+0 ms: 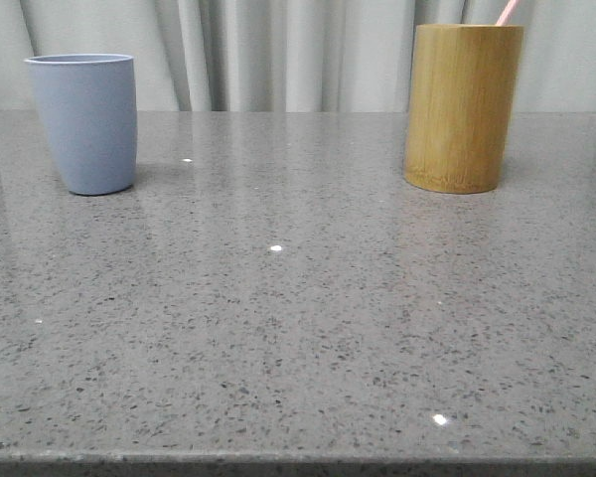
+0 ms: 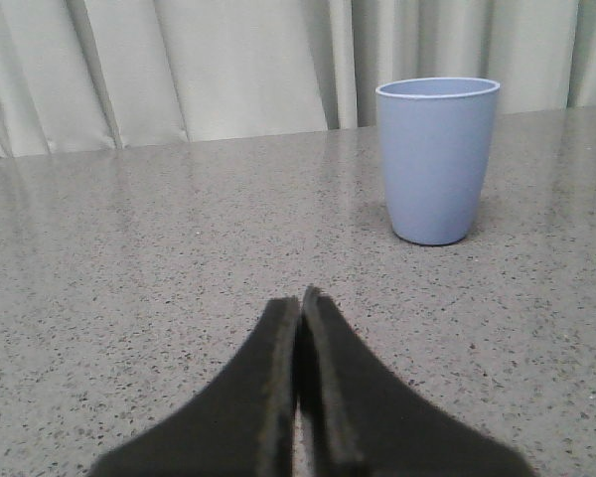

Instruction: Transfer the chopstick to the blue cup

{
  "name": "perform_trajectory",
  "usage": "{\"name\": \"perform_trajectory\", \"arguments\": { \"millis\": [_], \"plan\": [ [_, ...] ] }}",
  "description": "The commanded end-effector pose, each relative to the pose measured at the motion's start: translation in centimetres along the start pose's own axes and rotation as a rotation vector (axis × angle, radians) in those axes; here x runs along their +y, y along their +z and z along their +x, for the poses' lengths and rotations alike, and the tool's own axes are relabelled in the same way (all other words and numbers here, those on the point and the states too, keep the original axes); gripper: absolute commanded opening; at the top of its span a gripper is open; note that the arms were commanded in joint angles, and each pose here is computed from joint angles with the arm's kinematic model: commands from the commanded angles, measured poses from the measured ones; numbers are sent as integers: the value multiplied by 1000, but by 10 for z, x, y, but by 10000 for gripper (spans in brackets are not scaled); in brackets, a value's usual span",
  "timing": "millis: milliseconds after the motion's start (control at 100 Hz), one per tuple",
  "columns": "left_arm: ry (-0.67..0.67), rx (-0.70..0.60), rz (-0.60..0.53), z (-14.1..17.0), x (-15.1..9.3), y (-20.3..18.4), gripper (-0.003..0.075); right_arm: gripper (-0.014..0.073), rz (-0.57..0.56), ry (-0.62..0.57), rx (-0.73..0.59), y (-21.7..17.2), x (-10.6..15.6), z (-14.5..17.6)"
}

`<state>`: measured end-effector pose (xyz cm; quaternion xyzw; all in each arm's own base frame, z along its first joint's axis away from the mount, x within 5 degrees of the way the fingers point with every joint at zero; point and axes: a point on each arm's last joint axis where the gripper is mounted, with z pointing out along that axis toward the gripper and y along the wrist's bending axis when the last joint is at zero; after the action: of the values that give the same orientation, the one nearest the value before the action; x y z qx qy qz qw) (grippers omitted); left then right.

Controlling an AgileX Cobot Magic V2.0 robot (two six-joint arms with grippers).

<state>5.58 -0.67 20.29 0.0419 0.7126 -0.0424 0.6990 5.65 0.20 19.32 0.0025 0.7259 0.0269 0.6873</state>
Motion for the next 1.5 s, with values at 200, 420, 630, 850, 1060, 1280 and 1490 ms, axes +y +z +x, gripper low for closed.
{"name": "perform_trajectory", "arguments": {
  "millis": [200, 420, 630, 850, 1060, 1280, 1490],
  "plan": [
    [-15, -104, -1, -6, 0, -3, -19, -68, 2, -13, -96, -2, 0, -8],
    [-15, -104, -1, -6, 0, -3, -19, -68, 2, -13, -96, -2, 0, -8],
    [-15, -120, -1, -8, 0, -3, -19, -68, 0, -13, -137, -2, 0, -11],
    [-16, -202, -1, -21, 0, -6, -19, -68, -10, -14, -315, -6, 1, -28],
    [-142, -209, 19, -58, -1, -11, -19, -68, -12, 25, -314, -16, 2, -63],
    [-164, -49, 47, -115, -4, -2, -19, -68, 0, 16, -90, -29, 5, -115],
    [-152, 205, 77, -163, -9, 17, -19, -68, 13, -41, 164, -29, 6, -158]
  ]
}}
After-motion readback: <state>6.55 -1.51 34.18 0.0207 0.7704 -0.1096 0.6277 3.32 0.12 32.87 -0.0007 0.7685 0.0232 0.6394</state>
